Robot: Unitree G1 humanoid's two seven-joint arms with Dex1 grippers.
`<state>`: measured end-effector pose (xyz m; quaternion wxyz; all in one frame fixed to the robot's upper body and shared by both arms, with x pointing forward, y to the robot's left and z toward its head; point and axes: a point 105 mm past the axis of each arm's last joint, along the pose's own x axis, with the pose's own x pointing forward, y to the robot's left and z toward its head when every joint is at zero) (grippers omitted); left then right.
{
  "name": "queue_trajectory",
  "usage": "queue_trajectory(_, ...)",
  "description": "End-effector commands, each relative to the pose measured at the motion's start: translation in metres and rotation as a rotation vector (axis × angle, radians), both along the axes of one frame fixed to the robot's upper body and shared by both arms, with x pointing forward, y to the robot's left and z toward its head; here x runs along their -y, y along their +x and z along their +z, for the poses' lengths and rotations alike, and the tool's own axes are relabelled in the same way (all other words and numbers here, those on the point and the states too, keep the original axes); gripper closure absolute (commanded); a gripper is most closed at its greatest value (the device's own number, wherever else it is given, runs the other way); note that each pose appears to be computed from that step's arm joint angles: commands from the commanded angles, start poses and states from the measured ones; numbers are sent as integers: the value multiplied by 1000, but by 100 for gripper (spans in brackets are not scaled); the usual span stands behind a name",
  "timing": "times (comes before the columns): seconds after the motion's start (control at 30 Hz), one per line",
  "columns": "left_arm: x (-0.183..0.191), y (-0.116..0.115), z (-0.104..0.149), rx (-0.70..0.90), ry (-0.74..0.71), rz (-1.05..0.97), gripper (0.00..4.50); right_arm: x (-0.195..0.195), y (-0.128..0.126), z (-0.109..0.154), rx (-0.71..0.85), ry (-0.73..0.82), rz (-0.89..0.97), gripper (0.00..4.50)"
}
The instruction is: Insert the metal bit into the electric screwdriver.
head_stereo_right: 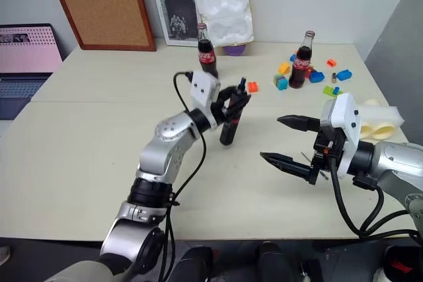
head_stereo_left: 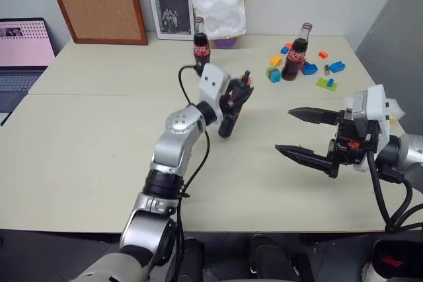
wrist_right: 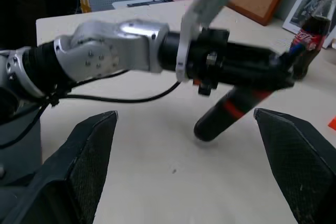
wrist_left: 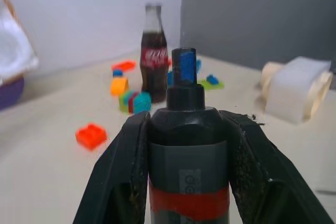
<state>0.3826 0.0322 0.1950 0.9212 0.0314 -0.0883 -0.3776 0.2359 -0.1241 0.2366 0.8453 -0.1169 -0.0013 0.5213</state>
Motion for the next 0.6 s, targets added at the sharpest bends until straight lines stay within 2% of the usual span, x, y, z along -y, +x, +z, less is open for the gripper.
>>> queue_trajectory(0.03,8,-15,22,115,-48,-24,283,-7,-3,7,27,-11,30,13)
queue_trajectory(0.3,-5,-24,-13,45,23,-22,283,-10,-7,3,-8,-40,68,13)
queue_trajectory(0.47,-21,-23,-20,23,49,18,284,-10,-7,3,-11,-43,73,13)
queue_trajectory(0.6,-30,-32,-28,6,62,27,284,-10,-5,2,-15,-51,80,13)
